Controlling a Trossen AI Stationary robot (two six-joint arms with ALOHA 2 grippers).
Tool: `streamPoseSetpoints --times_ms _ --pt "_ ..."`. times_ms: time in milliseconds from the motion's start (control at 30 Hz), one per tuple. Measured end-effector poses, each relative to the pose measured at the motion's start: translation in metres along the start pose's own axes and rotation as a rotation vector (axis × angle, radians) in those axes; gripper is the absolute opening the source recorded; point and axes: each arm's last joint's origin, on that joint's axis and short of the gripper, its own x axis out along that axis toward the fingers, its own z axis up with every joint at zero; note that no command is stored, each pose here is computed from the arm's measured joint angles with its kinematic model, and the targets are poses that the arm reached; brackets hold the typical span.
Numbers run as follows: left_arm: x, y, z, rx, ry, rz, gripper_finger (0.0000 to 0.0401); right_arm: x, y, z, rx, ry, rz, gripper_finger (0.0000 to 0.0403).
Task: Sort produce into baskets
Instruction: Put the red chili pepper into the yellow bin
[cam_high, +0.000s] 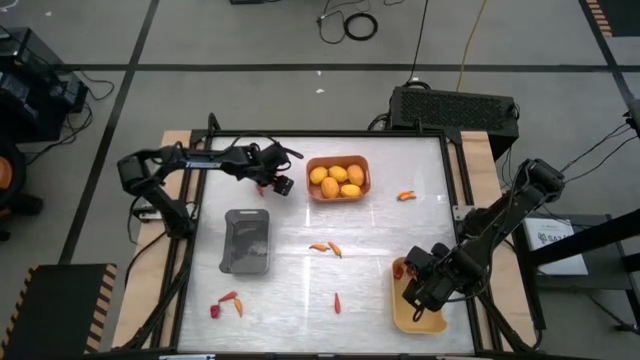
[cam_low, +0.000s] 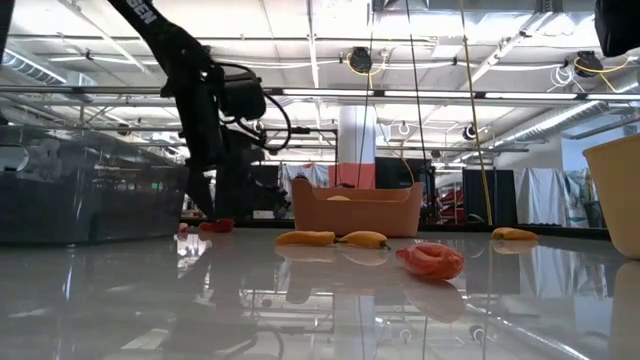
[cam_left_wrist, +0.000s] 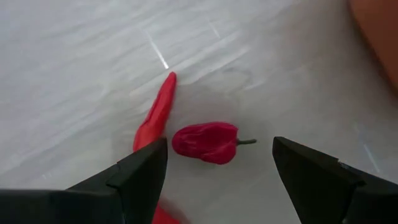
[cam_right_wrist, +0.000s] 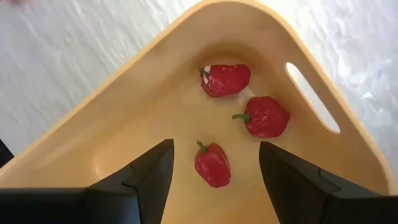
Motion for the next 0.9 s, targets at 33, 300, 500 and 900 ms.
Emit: streamPoseSetpoints --times_ms 33,300,500,900 --pt "0.001 0.0 0.0 0.01 0.005 0.002 0.0294 0.0 0.0 0.0 0.0 -0.003 0.0 0.0226" --pt "0.003 0.0 0.0 0.024 0.008 0.002 0.0294 0.0 0.0 0.001 -0.014 -0.026 -0.002 0.0226" --pt "0.003 0.0 -0.001 0.024 0.015 0.005 0.0269 0.0 0.0 0.001 -0.014 -0.043 -0.003 0.0226" --pt "0.013 -0.001 -0.003 0.022 0.041 0.018 0.0182 0.0 0.0 0.001 -0.017 -0.07 -0.005 0.0226"
